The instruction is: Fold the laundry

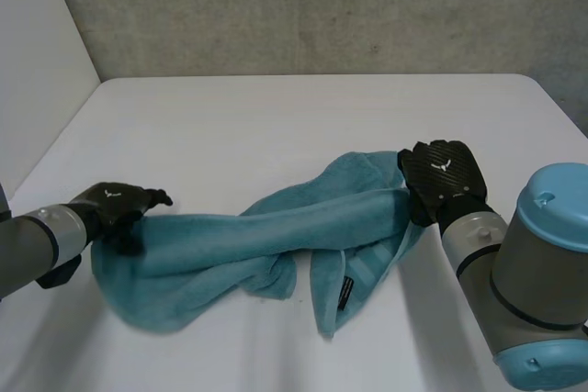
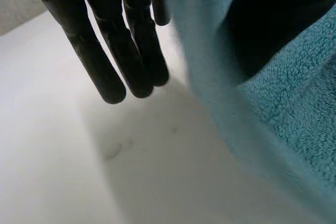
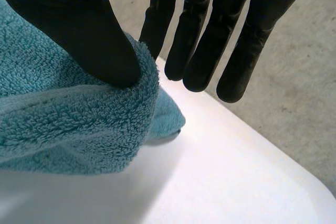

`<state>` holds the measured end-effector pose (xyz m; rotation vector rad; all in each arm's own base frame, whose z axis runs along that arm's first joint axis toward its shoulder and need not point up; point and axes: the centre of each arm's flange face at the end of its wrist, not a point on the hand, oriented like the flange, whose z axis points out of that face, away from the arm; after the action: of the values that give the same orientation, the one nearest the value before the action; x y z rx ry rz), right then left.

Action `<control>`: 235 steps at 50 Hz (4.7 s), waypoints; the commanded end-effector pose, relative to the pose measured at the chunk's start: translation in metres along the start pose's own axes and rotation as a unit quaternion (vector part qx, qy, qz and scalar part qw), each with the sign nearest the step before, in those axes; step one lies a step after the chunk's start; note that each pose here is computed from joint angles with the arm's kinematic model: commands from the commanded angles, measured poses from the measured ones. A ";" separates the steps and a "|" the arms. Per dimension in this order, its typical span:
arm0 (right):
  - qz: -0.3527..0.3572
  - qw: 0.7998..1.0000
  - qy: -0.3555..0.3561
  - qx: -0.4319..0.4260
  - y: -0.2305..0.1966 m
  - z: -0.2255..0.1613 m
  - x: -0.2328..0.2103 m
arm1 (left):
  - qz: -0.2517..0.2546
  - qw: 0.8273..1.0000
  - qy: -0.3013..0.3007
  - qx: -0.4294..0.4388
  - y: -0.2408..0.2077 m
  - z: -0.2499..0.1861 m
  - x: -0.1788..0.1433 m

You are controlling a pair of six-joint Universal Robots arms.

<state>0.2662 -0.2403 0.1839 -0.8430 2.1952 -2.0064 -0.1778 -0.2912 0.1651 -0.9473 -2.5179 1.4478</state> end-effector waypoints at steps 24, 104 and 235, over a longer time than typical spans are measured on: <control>-0.077 0.915 0.142 0.370 -0.239 0.065 0.086 | -0.014 0.782 -0.211 0.586 -0.251 -0.082 -0.042; 0.009 0.990 0.035 -0.139 0.076 0.066 0.134 | -0.031 0.994 -0.056 0.088 0.004 -0.007 -0.004; 0.117 0.975 -0.045 -0.186 0.076 0.054 0.095 | 0.054 0.970 -0.094 0.215 -0.036 0.031 0.001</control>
<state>0.1743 -0.3173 0.1451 -0.6484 2.5465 -1.4124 -0.2074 -0.3273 0.1774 -0.9131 -2.1398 2.0926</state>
